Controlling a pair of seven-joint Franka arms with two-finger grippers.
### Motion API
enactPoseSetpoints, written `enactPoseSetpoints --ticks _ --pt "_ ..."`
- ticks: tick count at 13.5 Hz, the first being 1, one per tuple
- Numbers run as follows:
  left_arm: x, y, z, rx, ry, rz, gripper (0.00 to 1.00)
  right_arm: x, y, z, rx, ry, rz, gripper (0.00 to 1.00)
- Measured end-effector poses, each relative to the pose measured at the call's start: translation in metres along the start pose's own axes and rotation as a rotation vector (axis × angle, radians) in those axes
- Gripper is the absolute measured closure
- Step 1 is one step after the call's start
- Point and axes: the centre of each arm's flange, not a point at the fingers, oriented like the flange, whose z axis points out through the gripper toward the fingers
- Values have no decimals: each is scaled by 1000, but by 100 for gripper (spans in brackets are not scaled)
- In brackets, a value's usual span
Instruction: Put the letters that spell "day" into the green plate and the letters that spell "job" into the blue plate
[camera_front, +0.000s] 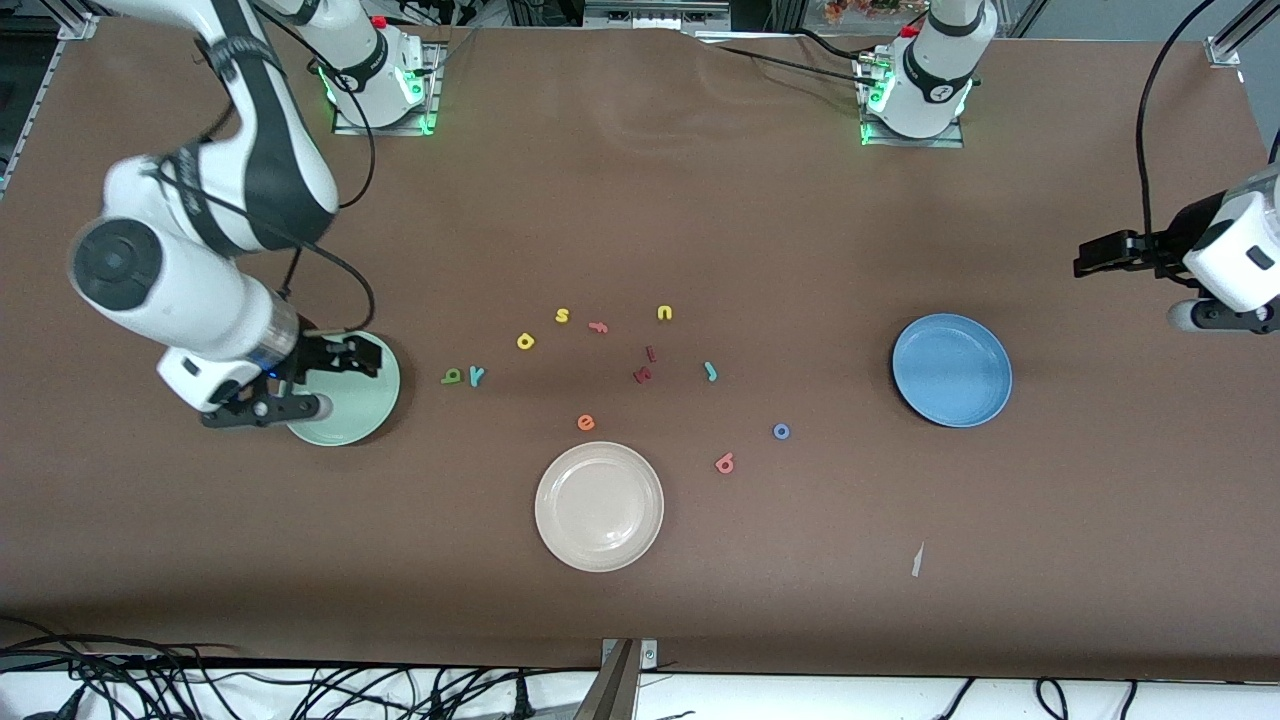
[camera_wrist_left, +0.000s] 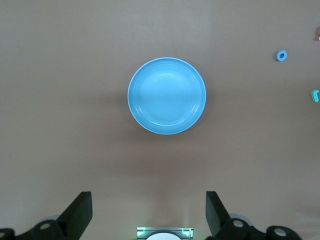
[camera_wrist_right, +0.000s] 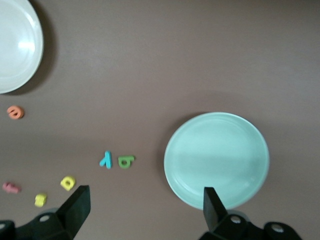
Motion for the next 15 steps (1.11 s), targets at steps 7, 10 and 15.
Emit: enactPoseSetpoints --ticks 7,10,15 --pt "35 155 85 -37 -132 -27 0 13 -45 132 19 15 60 0" --pt "62 175 117 -141 -108 -87 0 -2 -42 160 24 42 63 0" --pt "98 266 204 -123 8 -246 0 -35 -42 183 26 44 55 0"
